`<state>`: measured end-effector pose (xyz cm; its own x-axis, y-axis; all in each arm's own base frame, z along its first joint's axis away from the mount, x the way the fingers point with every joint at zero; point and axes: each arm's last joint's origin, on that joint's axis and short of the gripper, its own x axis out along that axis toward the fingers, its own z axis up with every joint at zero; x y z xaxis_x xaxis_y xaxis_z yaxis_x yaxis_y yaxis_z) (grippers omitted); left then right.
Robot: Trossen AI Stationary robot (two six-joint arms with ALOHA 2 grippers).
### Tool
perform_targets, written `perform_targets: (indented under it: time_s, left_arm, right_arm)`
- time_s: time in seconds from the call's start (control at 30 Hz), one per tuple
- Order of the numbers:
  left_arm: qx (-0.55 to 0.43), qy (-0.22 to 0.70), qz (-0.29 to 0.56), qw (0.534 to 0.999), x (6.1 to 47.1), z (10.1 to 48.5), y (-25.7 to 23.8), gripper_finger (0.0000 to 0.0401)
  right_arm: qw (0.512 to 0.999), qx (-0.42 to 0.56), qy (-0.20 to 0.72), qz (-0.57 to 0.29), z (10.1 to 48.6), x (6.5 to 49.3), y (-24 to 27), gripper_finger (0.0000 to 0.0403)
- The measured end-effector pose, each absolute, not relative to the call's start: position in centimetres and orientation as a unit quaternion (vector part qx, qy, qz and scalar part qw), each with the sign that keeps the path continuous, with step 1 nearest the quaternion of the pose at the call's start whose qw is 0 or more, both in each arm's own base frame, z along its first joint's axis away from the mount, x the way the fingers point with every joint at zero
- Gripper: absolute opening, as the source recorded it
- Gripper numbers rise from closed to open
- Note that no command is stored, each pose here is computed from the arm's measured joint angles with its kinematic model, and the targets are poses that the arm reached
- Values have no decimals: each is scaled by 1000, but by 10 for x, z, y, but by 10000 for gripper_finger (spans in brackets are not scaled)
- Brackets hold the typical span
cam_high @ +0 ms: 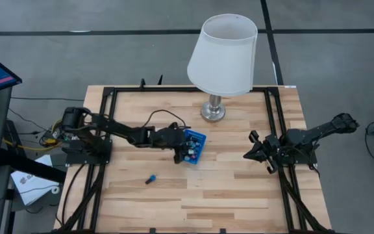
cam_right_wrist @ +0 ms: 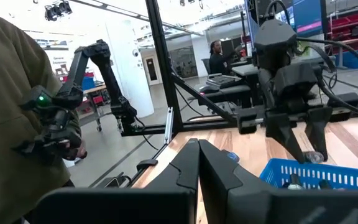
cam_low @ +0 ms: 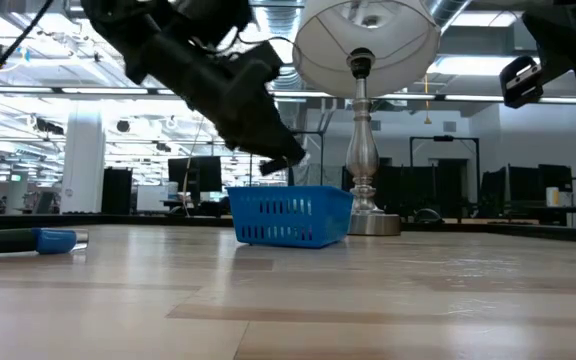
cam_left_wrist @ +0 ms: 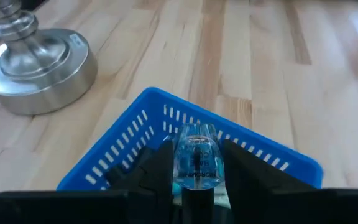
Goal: Pick & Place Nail Polish
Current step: Put the clear nail polish into the blue basket, then put the blue nail polish into the blue basket
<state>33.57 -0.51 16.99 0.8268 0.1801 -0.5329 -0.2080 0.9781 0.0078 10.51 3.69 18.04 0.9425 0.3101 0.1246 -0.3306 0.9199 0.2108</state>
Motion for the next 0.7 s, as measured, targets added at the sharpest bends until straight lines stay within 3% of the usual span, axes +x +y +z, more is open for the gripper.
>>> perform_targets:
  time_s: [0.2, 0.47, 0.57, 0.7]
  left_arm:
    - [-12, 290, 99, 952, 341, 161, -5, 136]
    - [10, 263, 74, 962, 331, 192, -10, 248]
    - [-30, 300, 75, 950, 310, 209, -19, 281]
    - [-45, 371, 80, 924, 264, 225, -43, 290]
  right_arm:
    - [979, 115, -43, 163, 180, 105, 37, 0]
    - [979, 114, -40, 163, 180, 105, 37, 0]
    - [979, 114, -40, 163, 180, 105, 37, 0]
    - [979, 114, -40, 163, 179, 105, 37, 0]
